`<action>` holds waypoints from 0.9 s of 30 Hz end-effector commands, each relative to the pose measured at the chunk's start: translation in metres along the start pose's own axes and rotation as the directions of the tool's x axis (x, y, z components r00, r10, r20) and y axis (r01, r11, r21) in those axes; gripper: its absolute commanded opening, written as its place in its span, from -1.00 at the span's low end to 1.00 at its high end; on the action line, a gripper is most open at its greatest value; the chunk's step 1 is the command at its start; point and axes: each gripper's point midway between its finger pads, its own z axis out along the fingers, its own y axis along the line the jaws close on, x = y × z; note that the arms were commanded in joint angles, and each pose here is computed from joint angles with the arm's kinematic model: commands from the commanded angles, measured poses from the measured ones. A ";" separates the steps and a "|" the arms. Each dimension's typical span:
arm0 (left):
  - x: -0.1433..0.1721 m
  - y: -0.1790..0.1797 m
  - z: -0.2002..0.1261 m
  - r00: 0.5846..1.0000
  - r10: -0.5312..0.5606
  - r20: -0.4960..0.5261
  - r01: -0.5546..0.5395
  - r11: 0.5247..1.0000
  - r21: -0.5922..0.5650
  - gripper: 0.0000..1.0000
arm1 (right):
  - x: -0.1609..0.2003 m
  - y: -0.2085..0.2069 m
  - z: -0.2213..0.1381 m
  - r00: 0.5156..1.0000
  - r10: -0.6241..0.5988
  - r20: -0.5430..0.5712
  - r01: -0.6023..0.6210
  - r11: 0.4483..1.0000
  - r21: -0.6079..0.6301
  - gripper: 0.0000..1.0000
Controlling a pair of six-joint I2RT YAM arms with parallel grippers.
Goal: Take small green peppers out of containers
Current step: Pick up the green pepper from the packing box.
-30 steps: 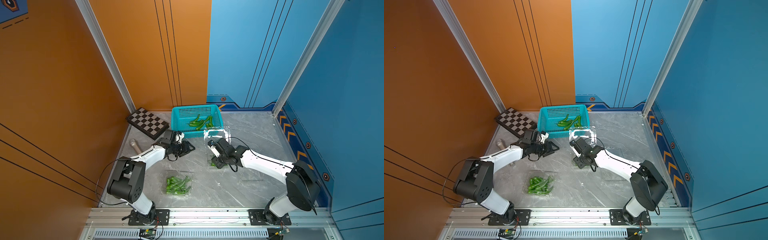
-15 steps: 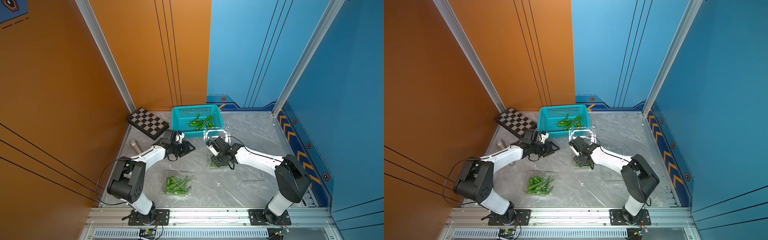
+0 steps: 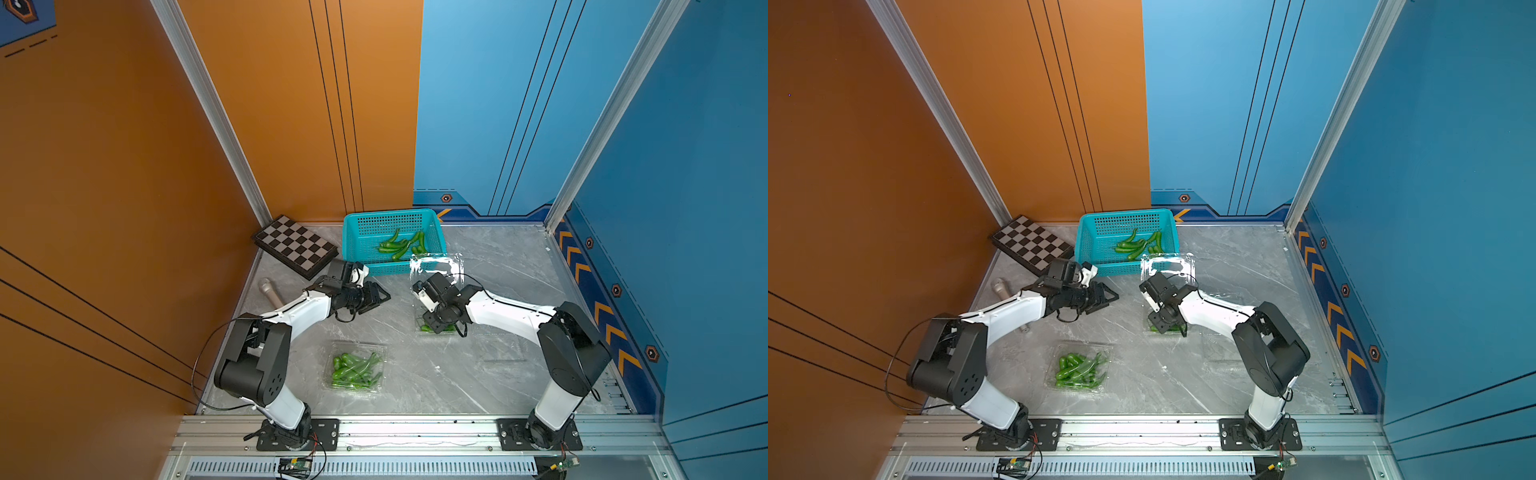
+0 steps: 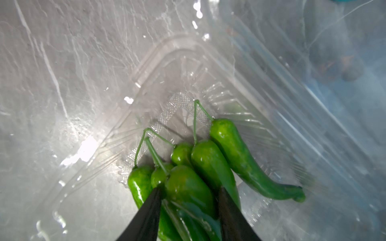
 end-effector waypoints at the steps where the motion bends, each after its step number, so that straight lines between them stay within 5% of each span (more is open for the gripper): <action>1: -0.002 -0.005 -0.003 1.000 0.027 0.016 -0.027 1.000 0.001 0.09 | -0.001 -0.010 0.011 1.000 0.022 -0.017 -0.022 1.000 -0.008 -0.12; 9: -0.004 -0.005 -0.003 0.999 0.027 0.018 -0.027 1.000 0.001 0.08 | -0.007 -0.013 0.007 0.999 0.038 0.004 -0.038 0.999 -0.023 -0.55; 19: -0.004 -0.005 -0.003 0.999 0.026 0.021 -0.026 1.000 0.001 0.08 | -0.009 -0.007 0.023 0.999 0.050 -0.019 -0.051 0.996 -0.067 -0.28; 23: -0.005 -0.007 -0.003 0.999 0.028 0.021 -0.028 1.000 0.002 0.08 | -0.012 -0.008 0.029 0.998 0.062 -0.013 -0.063 0.995 -0.075 -0.29; 27: -0.005 -0.007 -0.005 0.999 0.027 0.026 -0.027 1.000 0.002 0.08 | -0.015 -0.010 0.026 0.998 0.061 0.005 -0.061 0.996 -0.064 -0.53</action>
